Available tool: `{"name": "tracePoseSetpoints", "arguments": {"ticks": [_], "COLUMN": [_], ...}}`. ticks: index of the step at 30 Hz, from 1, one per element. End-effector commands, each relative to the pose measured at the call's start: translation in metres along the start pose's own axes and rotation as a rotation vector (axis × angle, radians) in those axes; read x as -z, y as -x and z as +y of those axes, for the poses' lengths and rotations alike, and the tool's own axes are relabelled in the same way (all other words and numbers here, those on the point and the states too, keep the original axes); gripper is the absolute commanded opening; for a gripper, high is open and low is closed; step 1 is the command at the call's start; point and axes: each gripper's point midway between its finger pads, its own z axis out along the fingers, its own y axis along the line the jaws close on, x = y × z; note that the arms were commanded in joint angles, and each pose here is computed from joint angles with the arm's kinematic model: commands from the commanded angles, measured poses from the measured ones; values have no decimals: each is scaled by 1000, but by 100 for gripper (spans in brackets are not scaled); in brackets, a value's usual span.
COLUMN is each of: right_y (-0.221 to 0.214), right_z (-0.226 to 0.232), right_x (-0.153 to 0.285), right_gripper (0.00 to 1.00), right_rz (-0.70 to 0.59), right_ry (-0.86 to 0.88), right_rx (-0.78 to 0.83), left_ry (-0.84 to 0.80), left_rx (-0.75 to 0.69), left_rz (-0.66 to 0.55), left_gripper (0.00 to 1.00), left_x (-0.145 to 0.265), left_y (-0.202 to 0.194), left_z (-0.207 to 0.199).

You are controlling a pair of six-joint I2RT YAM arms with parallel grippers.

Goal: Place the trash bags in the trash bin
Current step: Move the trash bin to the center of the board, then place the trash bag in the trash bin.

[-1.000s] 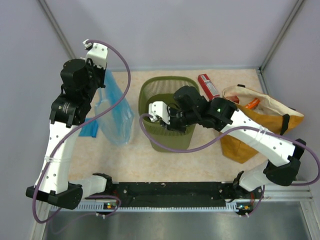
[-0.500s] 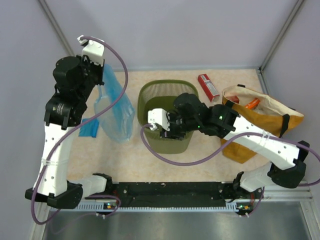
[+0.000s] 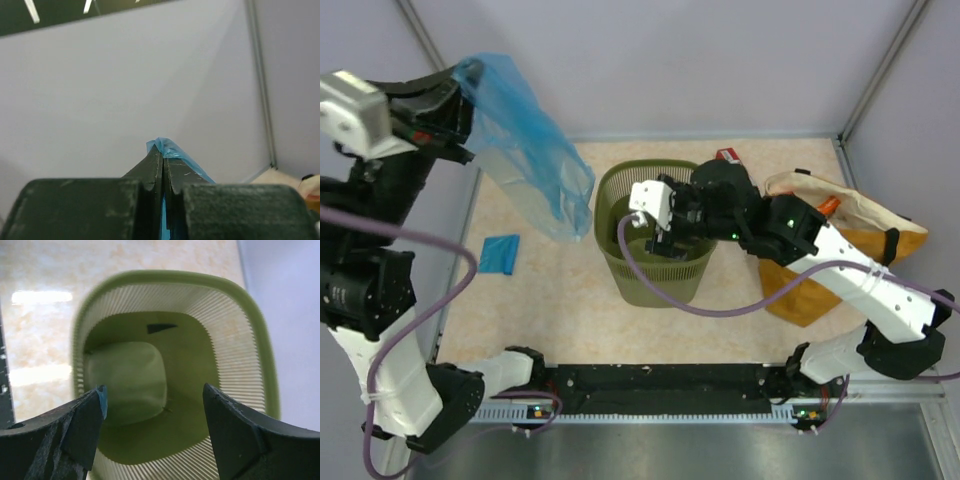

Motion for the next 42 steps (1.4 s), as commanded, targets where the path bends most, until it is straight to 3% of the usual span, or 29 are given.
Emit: {"name": "tracePoseSetpoints", "arguments": {"ticks": [1,8,17,29,34,42], "right_y": [10,-18,-50,-67,-59,-55], "right_z": [-64,-106,-119,-124,-126,-122], "right_x": [35,62,85,105,119,138], "right_gripper": [77,78,80,83,85,86], "right_rz": [-60,-45,-17,-6,-40,-54], "right_ry": [-201,-313,-389,-444,-462,-498], "right_rx": [-64,-173,-268,-312,-321,-306], "left_ry": [-152,-375,-496,-614,-637,-646], "left_rx": [69,326,544,655,640,646], "left_rz": [-194,-248,-246,-195,-213,-143], "left_gripper": [0,0,0,0,0,0], "left_x": [-9,-36,-72,-98,-110,-120], "left_y": [58,64,46,17,14,-8], "left_z": [-23,-54,-65,-103,-127,-147]}}
